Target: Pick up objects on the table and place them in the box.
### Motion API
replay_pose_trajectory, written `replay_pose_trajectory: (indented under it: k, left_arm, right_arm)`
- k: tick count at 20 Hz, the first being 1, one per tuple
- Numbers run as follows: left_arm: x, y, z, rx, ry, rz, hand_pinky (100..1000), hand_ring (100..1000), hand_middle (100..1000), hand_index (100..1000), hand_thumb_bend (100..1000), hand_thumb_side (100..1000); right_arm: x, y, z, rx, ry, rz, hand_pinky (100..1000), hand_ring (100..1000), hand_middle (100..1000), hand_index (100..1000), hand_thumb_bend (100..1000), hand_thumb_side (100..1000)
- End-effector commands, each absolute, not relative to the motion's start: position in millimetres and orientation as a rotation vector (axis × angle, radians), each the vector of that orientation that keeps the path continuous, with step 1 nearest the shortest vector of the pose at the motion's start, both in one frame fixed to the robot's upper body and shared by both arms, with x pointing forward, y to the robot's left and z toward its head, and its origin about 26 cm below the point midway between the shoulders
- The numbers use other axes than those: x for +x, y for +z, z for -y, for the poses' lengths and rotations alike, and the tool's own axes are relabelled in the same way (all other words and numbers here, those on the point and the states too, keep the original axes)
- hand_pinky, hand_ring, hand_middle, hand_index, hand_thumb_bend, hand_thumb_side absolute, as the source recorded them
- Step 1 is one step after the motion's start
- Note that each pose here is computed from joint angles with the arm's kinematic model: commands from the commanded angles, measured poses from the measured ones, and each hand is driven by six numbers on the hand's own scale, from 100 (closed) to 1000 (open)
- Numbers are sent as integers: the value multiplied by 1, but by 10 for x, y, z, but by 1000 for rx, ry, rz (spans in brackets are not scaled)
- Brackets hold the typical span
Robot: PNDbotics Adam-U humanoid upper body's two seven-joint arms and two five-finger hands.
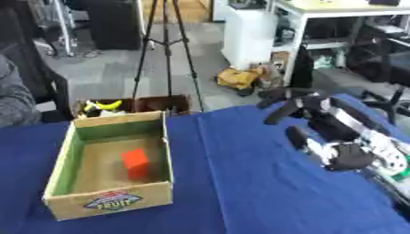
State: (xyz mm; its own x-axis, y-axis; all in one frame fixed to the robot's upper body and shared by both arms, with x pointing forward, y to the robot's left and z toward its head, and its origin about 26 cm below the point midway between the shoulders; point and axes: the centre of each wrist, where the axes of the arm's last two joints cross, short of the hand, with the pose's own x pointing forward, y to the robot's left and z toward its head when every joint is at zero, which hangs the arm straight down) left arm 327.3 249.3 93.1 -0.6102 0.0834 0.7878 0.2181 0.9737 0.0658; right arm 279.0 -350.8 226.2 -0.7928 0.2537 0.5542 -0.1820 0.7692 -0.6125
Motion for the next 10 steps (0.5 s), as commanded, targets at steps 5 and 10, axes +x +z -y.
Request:
replay_pose_trajectory:
  k: [5, 10]
  left_arm:
    - [3245, 919, -2660, -111, -130, 2225, 563, 646, 583, 667, 187, 997]
    - [3224, 868, -2671, -94, -95, 2208, 560, 636, 577, 661, 161, 998]
  right_arm:
    - [2658, 2029, 3583, -13, 693, 2348, 658, 947, 727, 644, 100, 705]
    - [2607, 1816, 3565, 6, 593, 2297, 622, 932, 707, 629, 100, 757]
